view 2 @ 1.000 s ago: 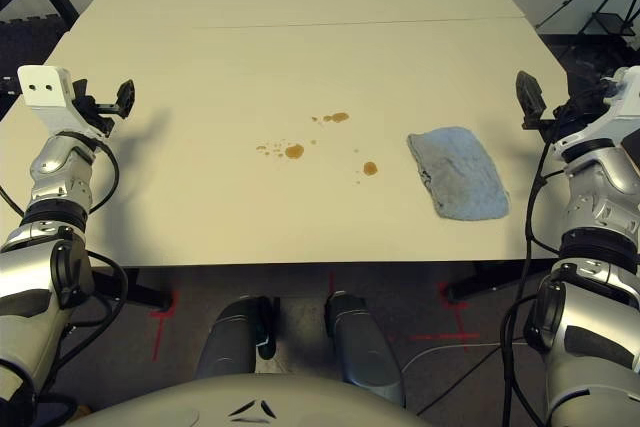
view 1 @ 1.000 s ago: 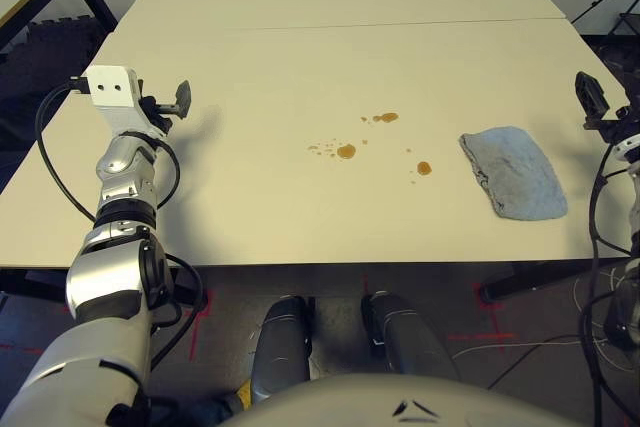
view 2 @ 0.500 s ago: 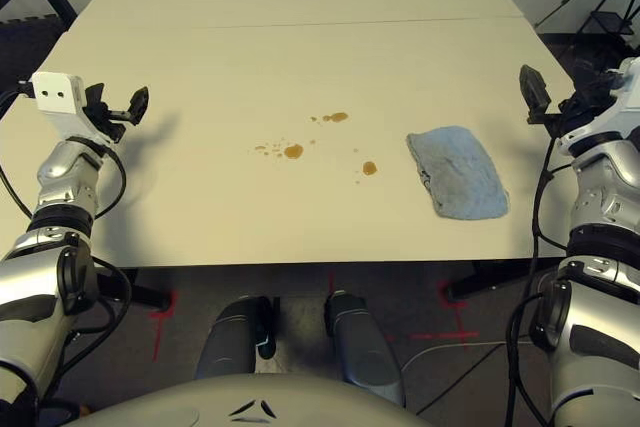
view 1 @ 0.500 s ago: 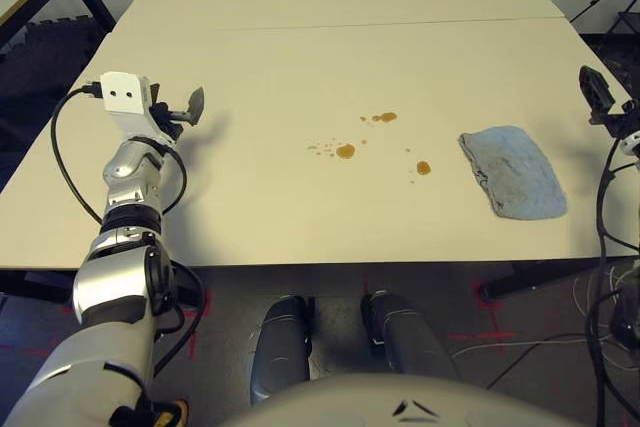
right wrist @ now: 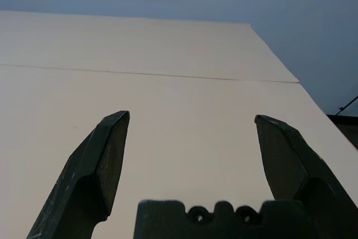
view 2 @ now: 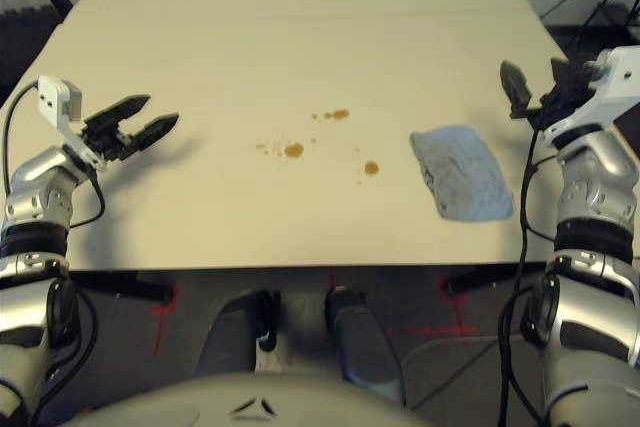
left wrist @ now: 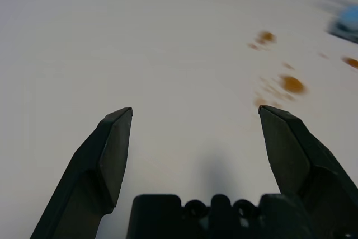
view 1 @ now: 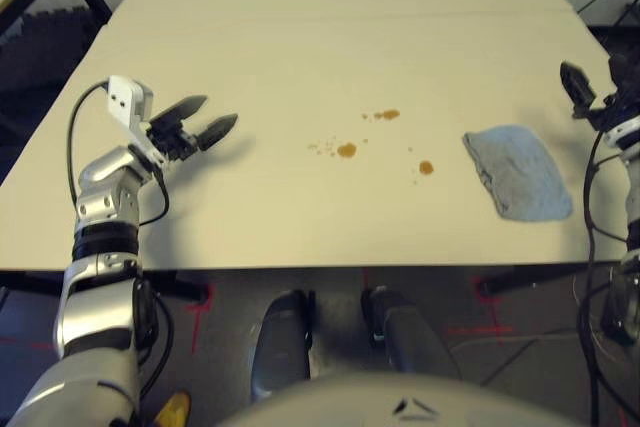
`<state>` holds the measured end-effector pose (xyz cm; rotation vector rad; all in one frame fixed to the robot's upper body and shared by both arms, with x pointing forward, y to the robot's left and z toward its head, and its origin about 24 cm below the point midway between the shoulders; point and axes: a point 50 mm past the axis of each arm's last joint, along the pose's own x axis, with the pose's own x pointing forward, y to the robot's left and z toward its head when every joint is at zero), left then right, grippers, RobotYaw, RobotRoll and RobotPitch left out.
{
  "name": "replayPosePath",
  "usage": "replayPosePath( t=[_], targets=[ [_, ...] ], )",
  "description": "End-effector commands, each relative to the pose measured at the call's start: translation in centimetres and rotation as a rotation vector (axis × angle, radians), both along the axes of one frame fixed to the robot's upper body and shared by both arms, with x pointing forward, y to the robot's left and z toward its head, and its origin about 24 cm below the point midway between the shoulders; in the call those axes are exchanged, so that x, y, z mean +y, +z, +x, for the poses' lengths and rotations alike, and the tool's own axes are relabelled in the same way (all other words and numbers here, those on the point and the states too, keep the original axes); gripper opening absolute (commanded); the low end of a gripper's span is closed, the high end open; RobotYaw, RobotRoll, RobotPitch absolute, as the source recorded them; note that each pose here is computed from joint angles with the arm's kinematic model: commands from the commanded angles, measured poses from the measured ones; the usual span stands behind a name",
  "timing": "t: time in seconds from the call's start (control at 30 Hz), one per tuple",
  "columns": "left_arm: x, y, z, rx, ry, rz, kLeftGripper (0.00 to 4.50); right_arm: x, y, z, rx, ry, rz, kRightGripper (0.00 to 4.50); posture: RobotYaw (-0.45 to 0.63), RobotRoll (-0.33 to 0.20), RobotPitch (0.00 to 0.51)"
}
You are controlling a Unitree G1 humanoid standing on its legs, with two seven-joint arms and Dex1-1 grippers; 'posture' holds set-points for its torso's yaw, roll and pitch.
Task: Wipe the water off the table with a rag.
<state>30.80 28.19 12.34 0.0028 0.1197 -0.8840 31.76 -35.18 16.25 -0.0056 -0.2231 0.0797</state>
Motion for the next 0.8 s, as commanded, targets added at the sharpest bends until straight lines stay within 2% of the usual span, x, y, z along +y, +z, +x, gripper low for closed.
replayPosePath(
  t=[0.03,0.13,0.23,0.53,0.8],
  targets=[
    [-0.3,0.1,-0.1,0.019,-0.057,0.066,4.5,-0.5,0.1,-0.2,0.016,-0.006,-0.003,4.46,-0.2,0.0,0.172],
    [-0.4,0.1,0.1,0.007,-0.077,0.101,4.5,-0.6,0.4,-0.5,0.041,0.021,-0.003,4.46,-0.21,0.0,0.165],
    [-0.7,0.4,0.6,-0.015,-0.077,0.1,4.5,-0.4,0.3,-1.0,0.145,0.117,0.005,4.46,-0.21,0.0,0.163],
    [-1.1,0.5,1.3,-0.042,-0.092,0.124,4.5,1.4,0.1,-4.8,0.476,0.398,-0.013,4.46,-0.24,0.0,0.164],
    [-1.4,0.6,1.9,-0.055,-0.092,0.133,4.5,1.5,-2.2,-5.9,0.62,0.384,-0.001,4.46,-0.24,0.0,0.161]
  ],
)
